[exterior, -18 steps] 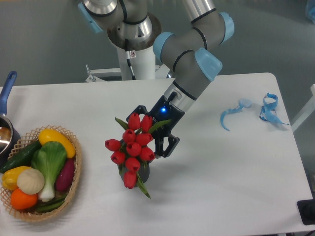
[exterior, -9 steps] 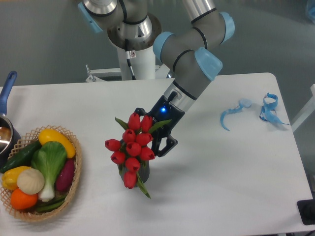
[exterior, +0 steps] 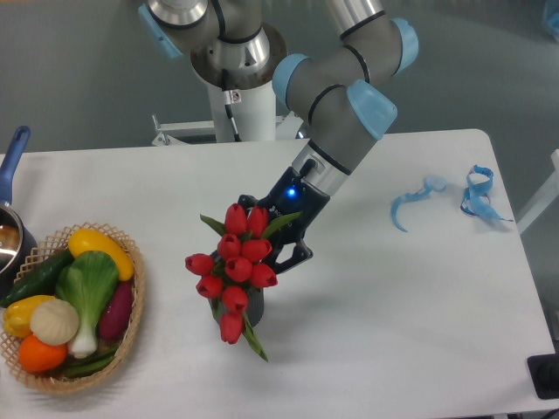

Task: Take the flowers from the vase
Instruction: 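Lift the gripped tulips upward out of the dark vase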

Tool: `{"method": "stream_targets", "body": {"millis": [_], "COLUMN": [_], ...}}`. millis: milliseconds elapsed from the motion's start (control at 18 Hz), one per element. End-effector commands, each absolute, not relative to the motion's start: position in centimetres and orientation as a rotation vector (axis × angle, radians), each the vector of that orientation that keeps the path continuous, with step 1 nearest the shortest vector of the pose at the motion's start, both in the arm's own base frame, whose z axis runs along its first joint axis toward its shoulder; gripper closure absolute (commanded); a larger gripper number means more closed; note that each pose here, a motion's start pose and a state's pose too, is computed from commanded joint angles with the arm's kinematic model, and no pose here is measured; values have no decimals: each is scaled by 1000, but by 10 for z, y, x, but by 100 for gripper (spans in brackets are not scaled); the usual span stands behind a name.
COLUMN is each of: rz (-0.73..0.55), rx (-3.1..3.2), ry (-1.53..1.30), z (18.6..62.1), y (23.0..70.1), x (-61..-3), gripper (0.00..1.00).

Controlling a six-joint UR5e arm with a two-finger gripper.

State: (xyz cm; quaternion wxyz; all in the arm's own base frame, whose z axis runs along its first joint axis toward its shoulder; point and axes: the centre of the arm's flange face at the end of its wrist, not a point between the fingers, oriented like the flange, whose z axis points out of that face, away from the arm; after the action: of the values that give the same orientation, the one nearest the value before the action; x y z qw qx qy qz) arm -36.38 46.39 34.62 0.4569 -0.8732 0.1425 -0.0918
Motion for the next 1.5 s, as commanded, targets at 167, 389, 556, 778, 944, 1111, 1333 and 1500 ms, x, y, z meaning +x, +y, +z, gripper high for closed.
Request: {"method": "stream_targets", "body": {"millis": [167,389,556,778,944,1111,1333,1500], "rz": [-214,-200,-198,-187,-195,-208,-201,-175], "rx": [-2147,-2109,-2088,-2065,-2025,-1992,-1979,-1980], "ry": [301,260,210,183,157,112,91,61], "z": [378,424,455,484,512,547,564,565], "y": [459,457,459,461,463,464,464,453], "x": [-354,-342,-343,-344,-347,-349,-352,-369], "gripper": [52,52,52,52,52,53,52,53]}}
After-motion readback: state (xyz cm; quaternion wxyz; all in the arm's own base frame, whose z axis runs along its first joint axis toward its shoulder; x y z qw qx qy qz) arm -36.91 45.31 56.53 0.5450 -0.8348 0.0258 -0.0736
